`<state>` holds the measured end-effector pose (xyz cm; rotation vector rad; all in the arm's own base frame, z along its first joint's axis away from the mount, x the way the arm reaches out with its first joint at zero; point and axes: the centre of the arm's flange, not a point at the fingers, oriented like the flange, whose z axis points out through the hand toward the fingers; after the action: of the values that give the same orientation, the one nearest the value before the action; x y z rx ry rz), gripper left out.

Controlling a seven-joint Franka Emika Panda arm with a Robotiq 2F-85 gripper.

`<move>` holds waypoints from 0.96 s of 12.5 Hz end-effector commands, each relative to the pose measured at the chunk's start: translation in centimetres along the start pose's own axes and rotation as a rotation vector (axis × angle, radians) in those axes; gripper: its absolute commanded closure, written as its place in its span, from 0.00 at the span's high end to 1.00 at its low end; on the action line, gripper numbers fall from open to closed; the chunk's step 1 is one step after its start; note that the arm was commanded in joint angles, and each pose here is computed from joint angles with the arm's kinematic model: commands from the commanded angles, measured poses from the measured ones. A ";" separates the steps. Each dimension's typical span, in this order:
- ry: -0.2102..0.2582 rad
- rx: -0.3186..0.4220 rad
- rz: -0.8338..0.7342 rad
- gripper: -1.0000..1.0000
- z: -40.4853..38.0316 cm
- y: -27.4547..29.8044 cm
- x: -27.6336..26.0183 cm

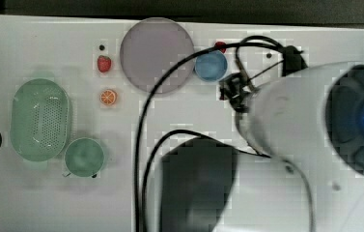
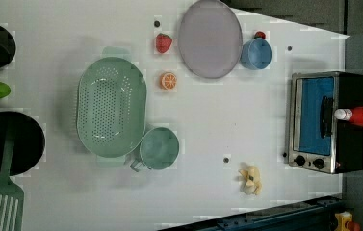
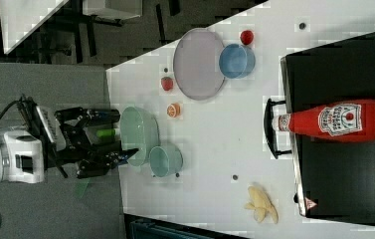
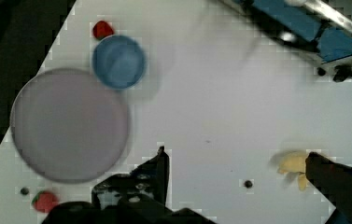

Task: Pick Ketchup from oven and place it on table.

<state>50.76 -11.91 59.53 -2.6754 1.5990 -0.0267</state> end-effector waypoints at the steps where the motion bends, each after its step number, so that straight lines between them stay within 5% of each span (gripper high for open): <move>1: -0.043 -0.073 0.088 1.00 5.0 3.4 6.7; 5: 0.014 -0.046 0.222 1.00 7.6 7.6 13.2; 12: 0.197 -0.033 0.420 1.00 12.6 15.5 23.0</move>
<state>50.53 -36.45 47.18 -2.3695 2.1723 -0.2652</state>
